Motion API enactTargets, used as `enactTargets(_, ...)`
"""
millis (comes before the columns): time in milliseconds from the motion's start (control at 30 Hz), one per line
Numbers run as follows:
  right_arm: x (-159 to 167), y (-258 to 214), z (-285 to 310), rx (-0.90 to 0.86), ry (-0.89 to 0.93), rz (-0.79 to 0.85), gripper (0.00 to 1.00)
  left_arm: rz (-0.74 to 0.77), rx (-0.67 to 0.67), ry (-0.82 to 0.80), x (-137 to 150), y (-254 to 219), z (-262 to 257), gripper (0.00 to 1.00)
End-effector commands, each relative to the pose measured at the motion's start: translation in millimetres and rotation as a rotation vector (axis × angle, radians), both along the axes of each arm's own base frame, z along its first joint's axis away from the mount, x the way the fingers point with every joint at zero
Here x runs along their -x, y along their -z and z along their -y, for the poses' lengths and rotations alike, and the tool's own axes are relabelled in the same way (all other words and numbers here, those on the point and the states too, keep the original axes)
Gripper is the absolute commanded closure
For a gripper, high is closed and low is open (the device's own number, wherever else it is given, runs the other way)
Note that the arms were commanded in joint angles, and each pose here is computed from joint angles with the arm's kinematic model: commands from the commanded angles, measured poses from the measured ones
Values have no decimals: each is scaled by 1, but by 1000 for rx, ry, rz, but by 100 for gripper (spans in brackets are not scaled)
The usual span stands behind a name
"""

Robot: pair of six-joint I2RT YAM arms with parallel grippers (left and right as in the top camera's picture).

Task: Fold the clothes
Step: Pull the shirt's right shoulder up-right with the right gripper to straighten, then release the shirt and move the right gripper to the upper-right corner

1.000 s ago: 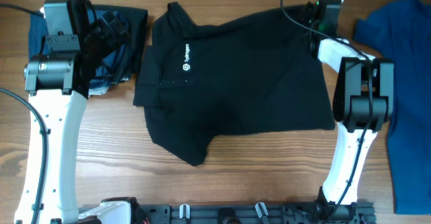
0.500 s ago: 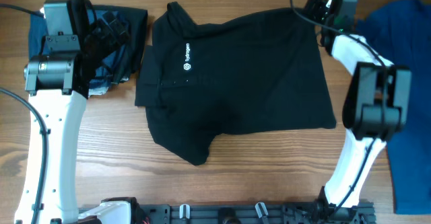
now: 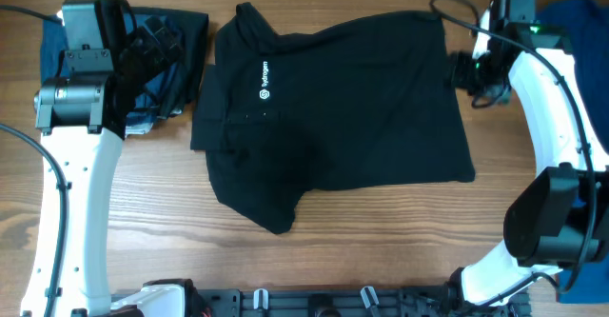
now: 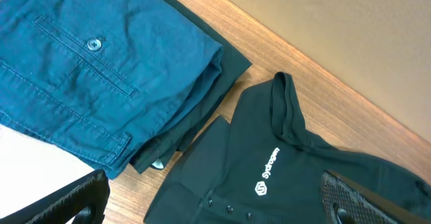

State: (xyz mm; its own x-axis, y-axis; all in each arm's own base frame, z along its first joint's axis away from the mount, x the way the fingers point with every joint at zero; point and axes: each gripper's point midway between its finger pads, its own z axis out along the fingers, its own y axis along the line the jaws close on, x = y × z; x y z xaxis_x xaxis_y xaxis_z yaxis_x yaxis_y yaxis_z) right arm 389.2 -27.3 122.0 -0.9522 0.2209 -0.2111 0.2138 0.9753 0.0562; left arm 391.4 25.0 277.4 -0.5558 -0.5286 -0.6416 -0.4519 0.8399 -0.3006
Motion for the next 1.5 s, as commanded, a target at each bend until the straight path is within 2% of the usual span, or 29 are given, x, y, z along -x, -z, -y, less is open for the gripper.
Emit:
enactTargets(0,33,24,-1,-15,48,-146,42,5,2,1,-2,-2,-1,0)
enactTargets(67,54,37,11,24,118,-222,57,4,1,1,-2,-1,-1,0)
enactTargets(167,70,53,18,8,151,-272,62,5,1,1,-2,-2,-1,0)
enactTargets(333,91,80,16,-46,171,-326,91,5,1,1,-2,-2,-1,0)
enactTargets(367,94,85,16,-46,173,-328,93,5,2,1,-2,-2,-1,0)
enactTargets(567,103,114,10,-76,181,-317,96,5,2,1,-2,-2,-1,0)
enactTargets(700,112,127,16,-29,188,-324,96,4,2,1,-2,-1,-1,0)
enactTargets(1067,156,156,45,83,425,-385,96,5,1,1,-2,-2,-1,0)
enactTargets(1300,183,157,74,59,565,-443,96,5,1,1,-2,-2,-1,0)
enactTargets(1467,189,156,87,39,631,-445,96,4,1,1,-2,-1,-1,0)
